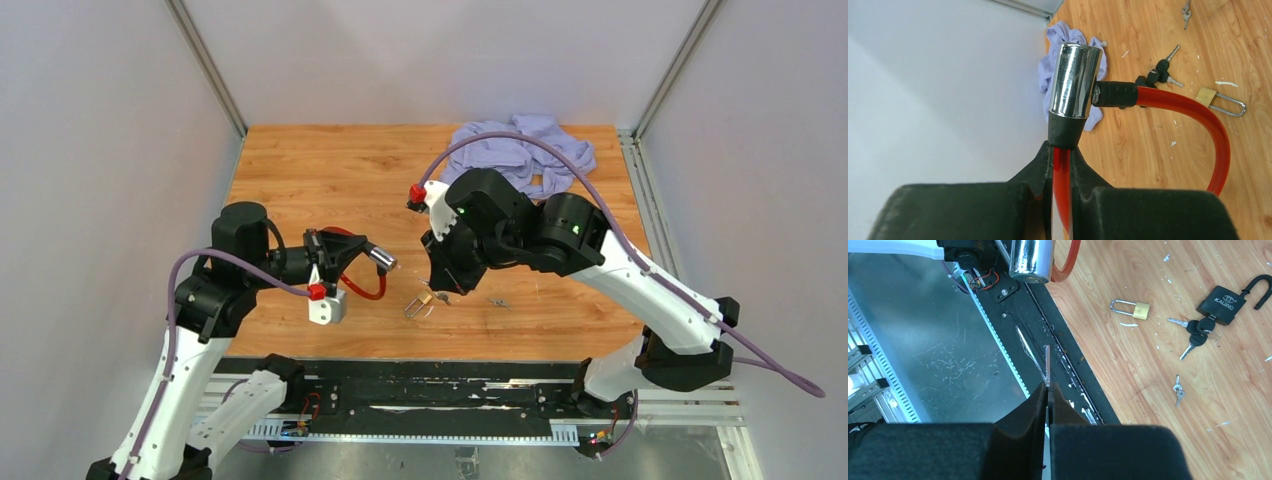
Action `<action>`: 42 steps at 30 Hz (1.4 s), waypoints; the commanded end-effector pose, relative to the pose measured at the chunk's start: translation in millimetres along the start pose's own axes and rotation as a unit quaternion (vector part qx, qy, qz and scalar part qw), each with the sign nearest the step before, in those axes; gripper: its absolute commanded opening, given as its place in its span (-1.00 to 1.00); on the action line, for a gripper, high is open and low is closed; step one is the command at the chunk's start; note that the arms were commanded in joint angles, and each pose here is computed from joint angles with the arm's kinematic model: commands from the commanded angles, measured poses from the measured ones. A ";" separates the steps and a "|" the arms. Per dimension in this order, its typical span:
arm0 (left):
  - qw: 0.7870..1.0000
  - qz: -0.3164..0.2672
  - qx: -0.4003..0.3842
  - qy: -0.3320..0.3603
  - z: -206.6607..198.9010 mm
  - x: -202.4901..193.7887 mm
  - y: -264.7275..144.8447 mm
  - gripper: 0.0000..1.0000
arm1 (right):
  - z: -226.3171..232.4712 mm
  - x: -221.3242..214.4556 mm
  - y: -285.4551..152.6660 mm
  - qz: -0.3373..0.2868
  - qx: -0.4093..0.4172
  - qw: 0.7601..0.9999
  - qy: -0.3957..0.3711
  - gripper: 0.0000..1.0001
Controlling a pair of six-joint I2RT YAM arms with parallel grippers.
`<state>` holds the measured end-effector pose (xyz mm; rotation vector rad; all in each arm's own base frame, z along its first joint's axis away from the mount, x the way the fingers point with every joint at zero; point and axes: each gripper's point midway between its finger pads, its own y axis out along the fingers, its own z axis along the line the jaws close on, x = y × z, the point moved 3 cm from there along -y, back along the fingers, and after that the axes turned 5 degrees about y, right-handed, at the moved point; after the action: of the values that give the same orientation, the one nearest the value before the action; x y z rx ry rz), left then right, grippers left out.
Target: Unlock with the key
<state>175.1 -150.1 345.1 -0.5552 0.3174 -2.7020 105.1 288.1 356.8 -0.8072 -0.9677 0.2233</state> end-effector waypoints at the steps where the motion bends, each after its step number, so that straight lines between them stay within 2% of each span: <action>1: 0.998 -0.031 0.036 0.048 19.2 19.5 -4.7 -0.99 | 14.9 10.6 -6.3 -0.024 0.017 1.000 0.011 -0.99; 9: 0.997 -0.052 0.035 0.037 14.4 30.9 -5.0 -0.99 | 27.4 22.7 -6.5 -0.046 0.035 0.998 0.016 -0.99; 29: 0.998 -0.046 0.039 -0.004 8.2 31.6 -6.8 -0.99 | 43.9 28.5 2.0 -0.053 0.060 0.997 0.005 -0.99; 42: 0.998 -0.047 0.038 0.007 4.4 33.0 -6.8 -0.99 | 35.6 31.5 4.7 -0.060 0.033 0.998 -0.001 -0.99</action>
<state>150.2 -153.5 350.6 -0.6300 0.2356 -2.7403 93.4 322.2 375.9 -0.6961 -0.9658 0.1837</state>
